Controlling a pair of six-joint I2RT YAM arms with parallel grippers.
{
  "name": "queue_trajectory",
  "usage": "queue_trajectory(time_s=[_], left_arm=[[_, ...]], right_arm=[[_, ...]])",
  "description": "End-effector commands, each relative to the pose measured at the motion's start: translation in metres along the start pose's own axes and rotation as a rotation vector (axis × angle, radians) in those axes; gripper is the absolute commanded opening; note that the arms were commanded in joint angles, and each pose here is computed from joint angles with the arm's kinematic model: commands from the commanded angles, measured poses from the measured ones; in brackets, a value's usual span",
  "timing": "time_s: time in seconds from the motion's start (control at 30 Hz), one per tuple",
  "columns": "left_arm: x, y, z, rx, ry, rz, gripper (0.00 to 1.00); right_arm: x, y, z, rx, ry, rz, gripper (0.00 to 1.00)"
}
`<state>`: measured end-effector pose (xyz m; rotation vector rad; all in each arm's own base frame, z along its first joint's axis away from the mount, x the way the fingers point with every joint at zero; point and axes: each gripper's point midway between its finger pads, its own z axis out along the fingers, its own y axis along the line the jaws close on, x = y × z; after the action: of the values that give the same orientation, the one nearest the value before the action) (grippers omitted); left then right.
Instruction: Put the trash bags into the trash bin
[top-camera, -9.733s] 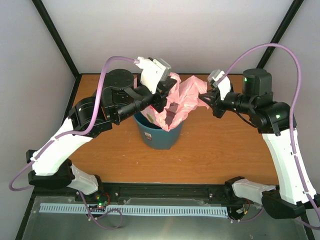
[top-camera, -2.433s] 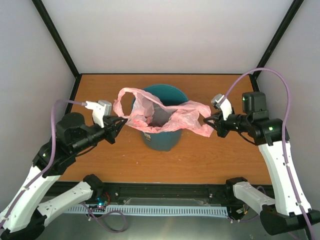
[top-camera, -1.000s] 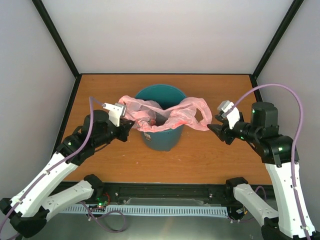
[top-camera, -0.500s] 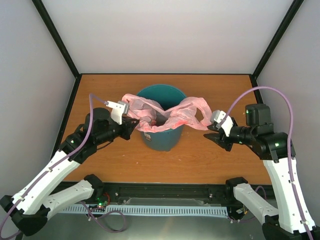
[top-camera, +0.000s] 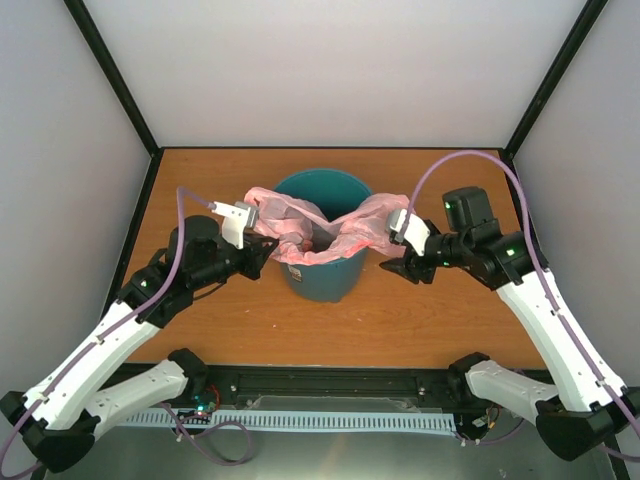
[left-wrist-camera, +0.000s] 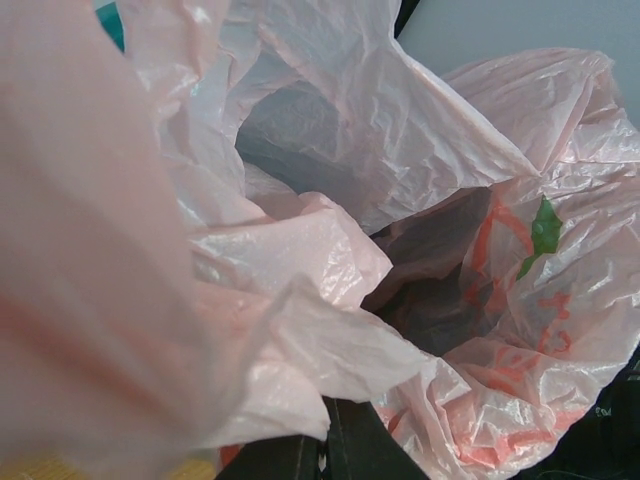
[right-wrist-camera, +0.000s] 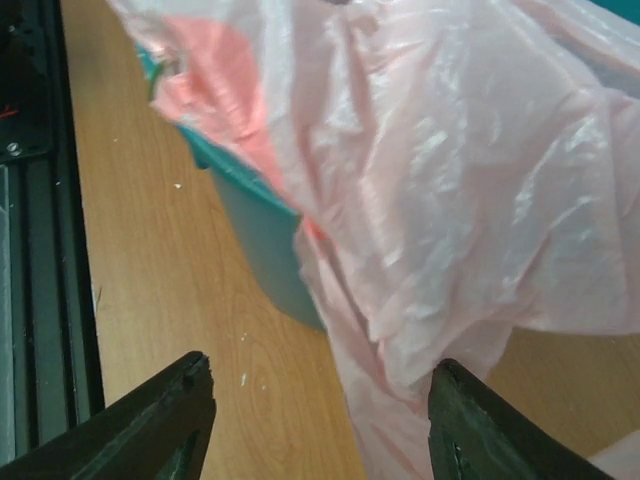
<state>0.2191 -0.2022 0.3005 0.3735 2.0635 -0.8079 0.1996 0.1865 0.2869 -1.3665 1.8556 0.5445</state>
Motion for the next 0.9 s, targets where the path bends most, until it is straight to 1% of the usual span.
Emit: queue_trajectory(time_s=[0.0, 0.03, 0.13, 0.2, 0.23, 0.3, 0.33, 0.37, 0.4, 0.5, 0.53, 0.57, 0.7, 0.73, 0.87], left_arm=[[-0.011, -0.006, -0.012, 0.020, -0.041, -0.002, 0.01], [-0.011, -0.005, -0.013, 0.014, -0.043, 0.000, 0.01], [-0.009, -0.002, -0.016, -0.003, -0.046, 0.006, 0.01], [-0.008, -0.001, -0.017, -0.006, -0.048, 0.006, 0.01], [-0.008, -0.001, -0.018, -0.006, -0.049, 0.006, 0.01], [-0.006, 0.000, -0.019, -0.010, -0.051, 0.008, 0.01], [-0.006, 0.001, -0.019, -0.013, -0.052, 0.008, 0.01], [-0.006, 0.001, -0.019, -0.014, -0.053, 0.008, 0.01], [-0.005, 0.002, -0.019, -0.016, -0.051, 0.007, 0.01], [-0.005, 0.003, -0.018, -0.019, -0.050, 0.007, 0.01], [-0.004, 0.003, -0.018, -0.018, -0.049, 0.006, 0.01], [-0.004, 0.003, -0.017, -0.019, -0.049, 0.007, 0.01], [-0.005, 0.004, -0.018, -0.028, -0.047, 0.012, 0.01], [-0.006, 0.005, -0.020, -0.039, -0.047, 0.013, 0.01], [-0.010, 0.011, -0.034, -0.091, -0.056, 0.016, 0.01]], right_arm=[[-0.006, -0.016, 0.011, 0.066, -0.003, -0.015, 0.57], [-0.005, -0.017, 0.014, 0.062, -0.002, -0.013, 0.55], [-0.004, -0.018, 0.022, 0.054, -0.003, -0.001, 0.46], [-0.005, -0.018, 0.025, 0.053, -0.007, 0.003, 0.36], [-0.005, -0.018, 0.026, 0.054, -0.008, 0.003, 0.33], [-0.005, -0.019, 0.028, 0.060, -0.014, 0.008, 0.33], [-0.006, -0.020, 0.029, 0.065, -0.017, 0.008, 0.36], [-0.006, -0.021, 0.030, 0.070, -0.018, 0.011, 0.43], [-0.007, -0.023, 0.031, 0.078, -0.022, 0.014, 0.45], [-0.007, -0.024, 0.033, 0.082, -0.028, 0.016, 0.45], [-0.007, -0.024, 0.034, 0.079, -0.029, 0.017, 0.41], [-0.006, -0.023, 0.035, 0.071, -0.028, 0.015, 0.35], [-0.001, -0.012, 0.033, 0.032, -0.017, -0.001, 0.06], [0.000, -0.008, 0.031, 0.020, -0.011, -0.012, 0.03], [0.007, 0.006, 0.021, -0.006, -0.003, -0.046, 0.03]])
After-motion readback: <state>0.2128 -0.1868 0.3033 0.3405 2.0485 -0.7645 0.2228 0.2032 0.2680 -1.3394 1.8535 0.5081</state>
